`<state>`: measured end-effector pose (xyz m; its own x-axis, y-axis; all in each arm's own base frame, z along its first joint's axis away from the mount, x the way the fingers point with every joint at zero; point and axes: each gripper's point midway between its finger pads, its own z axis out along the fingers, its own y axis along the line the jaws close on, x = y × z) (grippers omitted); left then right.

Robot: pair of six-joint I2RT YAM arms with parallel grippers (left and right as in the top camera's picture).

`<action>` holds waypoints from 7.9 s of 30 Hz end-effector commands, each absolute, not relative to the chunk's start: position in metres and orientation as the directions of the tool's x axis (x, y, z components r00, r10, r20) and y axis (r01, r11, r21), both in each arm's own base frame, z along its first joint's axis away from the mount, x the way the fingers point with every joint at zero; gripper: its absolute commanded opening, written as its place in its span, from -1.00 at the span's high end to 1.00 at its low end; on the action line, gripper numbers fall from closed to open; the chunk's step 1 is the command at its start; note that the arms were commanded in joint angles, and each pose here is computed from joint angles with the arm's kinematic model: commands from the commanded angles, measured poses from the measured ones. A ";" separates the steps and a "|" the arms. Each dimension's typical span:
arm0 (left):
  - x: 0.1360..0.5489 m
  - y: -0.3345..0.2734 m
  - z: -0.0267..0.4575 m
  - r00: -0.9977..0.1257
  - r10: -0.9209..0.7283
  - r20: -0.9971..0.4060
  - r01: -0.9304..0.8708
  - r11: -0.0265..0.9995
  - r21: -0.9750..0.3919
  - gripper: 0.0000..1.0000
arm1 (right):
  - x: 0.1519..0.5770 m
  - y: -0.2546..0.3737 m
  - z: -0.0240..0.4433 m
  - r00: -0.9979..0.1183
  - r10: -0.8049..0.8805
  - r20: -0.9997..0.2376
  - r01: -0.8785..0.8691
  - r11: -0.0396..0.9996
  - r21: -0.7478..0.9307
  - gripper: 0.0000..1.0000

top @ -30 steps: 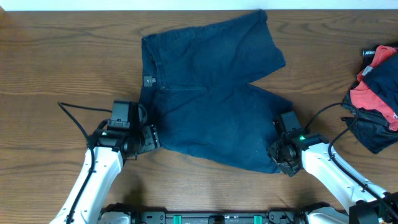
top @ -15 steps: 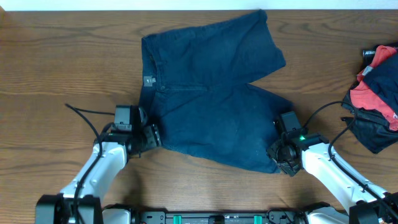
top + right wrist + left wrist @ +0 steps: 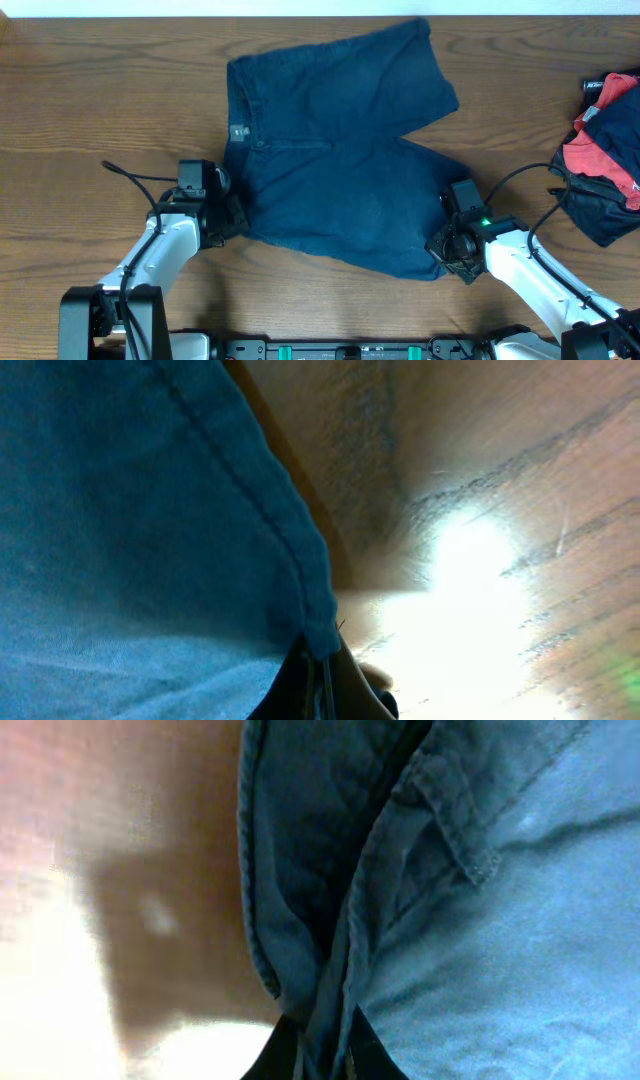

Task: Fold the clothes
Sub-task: 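Lift the leg hems and fold them up toward the waistband, then carry the folded hems to the top edge and lay them down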

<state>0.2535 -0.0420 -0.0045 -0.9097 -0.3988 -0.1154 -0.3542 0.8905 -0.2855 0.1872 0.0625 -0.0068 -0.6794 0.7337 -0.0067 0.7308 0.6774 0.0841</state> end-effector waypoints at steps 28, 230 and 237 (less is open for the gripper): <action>0.176 -0.049 0.033 -0.834 -0.550 0.052 -0.540 0.792 -0.284 0.88 | 0.206 0.058 0.010 -0.675 0.733 -0.087 0.719 0.680 0.145 0.98; 0.394 -0.033 0.163 -0.643 -0.309 -0.701 -0.366 0.928 -0.074 0.88 | 0.373 0.047 0.178 -0.999 0.051 0.015 0.049 0.991 -0.121 0.97; 0.405 -0.017 0.141 -0.696 -0.335 -0.634 -0.377 0.923 -0.074 0.88 | 0.371 0.049 0.177 -0.999 0.033 0.025 0.030 0.994 -0.107 0.97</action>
